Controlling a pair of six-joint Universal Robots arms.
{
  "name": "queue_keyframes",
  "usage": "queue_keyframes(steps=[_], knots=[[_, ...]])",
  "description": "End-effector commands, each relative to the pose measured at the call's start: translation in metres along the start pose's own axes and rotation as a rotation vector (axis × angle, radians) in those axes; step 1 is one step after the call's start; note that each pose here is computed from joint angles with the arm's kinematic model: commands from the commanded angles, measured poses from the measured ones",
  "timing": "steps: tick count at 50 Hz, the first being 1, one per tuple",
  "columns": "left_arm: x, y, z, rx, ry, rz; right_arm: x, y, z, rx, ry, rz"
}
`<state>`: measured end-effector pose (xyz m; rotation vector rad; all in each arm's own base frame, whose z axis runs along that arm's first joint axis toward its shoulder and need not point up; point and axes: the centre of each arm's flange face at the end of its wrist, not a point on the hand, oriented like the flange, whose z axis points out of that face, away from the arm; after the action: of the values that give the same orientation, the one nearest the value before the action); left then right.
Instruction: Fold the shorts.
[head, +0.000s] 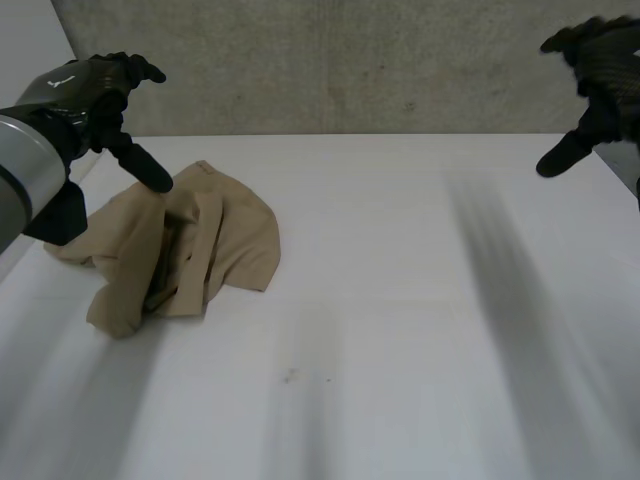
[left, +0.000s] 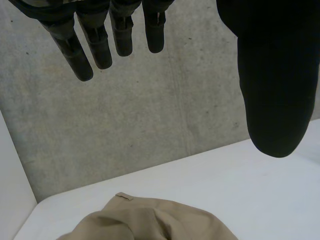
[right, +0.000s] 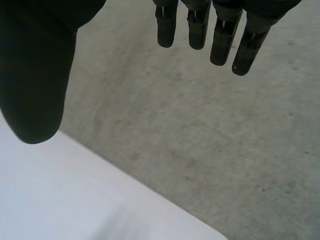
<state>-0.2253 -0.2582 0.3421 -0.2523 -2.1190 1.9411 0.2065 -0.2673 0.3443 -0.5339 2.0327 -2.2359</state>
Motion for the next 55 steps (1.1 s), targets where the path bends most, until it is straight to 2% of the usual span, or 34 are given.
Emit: queue_keyframes(steps=[1, 2, 5, 9, 11, 16, 20, 25, 28, 30, 32, 33, 36, 37, 40, 41, 44, 47, 50, 55], knots=[[-0.009, 0.027, 0.048, 0.053, -0.020, 0.024, -0.027, 0.038, -0.008, -0.063, -0.218, -0.310], [-0.020, 0.042, 0.068, 0.049, -0.047, 0.061, -0.029, 0.041, -0.008, -0.064, -0.235, -0.337], [-0.036, 0.060, 0.087, 0.025, -0.088, 0.119, -0.039, 0.048, -0.010, -0.071, -0.279, -0.441], [-0.067, 0.103, 0.122, -0.057, -0.159, 0.266, -0.056, 0.056, -0.014, -0.086, -0.325, -0.475], [-0.073, 0.117, 0.130, -0.084, -0.170, 0.297, -0.057, 0.057, -0.015, -0.091, -0.322, -0.476], [-0.085, 0.152, 0.148, -0.145, -0.189, 0.307, -0.058, 0.060, -0.016, -0.105, -0.317, -0.481], [-0.077, 0.165, 0.150, -0.157, -0.136, 0.251, -0.060, 0.062, -0.016, -0.109, -0.324, -0.480], [-0.036, 0.166, 0.136, -0.159, 0.047, 0.091, -0.061, 0.067, -0.014, -0.123, -0.330, -0.480], [-0.013, 0.155, 0.121, -0.152, 0.146, 0.031, -0.059, 0.066, -0.012, -0.122, -0.322, -0.481], [0.014, 0.151, 0.101, -0.167, 0.271, -0.012, -0.058, 0.065, -0.011, -0.118, -0.317, -0.481], [0.035, 0.152, 0.086, -0.186, 0.369, -0.031, -0.057, 0.063, -0.010, -0.111, -0.313, -0.480], [0.055, 0.153, 0.069, -0.209, 0.475, -0.042, -0.056, 0.061, -0.010, -0.105, -0.308, -0.480], [0.089, 0.154, 0.035, -0.247, 0.663, -0.046, -0.053, 0.056, -0.007, -0.098, -0.278, -0.477], [0.109, 0.157, 0.009, -0.277, 0.794, -0.043, -0.052, 0.054, -0.006, -0.096, -0.269, -0.476], [0.133, 0.158, -0.030, -0.311, 0.987, -0.038, -0.048, 0.053, -0.004, -0.103, -0.232, -0.474], [0.144, 0.156, -0.052, -0.313, 1.095, -0.026, -0.047, 0.052, -0.003, -0.103, -0.225, -0.473], [0.154, 0.151, -0.081, -0.294, 1.236, 0.008, -0.046, 0.051, -0.001, -0.093, -0.207, -0.467], [0.153, 0.152, -0.086, -0.267, 1.252, 0.051, -0.045, 0.051, 0.000, -0.088, -0.201, -0.468], [0.150, 0.152, -0.082, -0.223, 1.204, 0.129, -0.045, 0.050, 0.000, -0.086, -0.202, -0.466], [0.135, 0.148, -0.057, -0.172, 1.027, 0.214, -0.044, 0.050, 0.001, -0.084, -0.202, -0.463]])
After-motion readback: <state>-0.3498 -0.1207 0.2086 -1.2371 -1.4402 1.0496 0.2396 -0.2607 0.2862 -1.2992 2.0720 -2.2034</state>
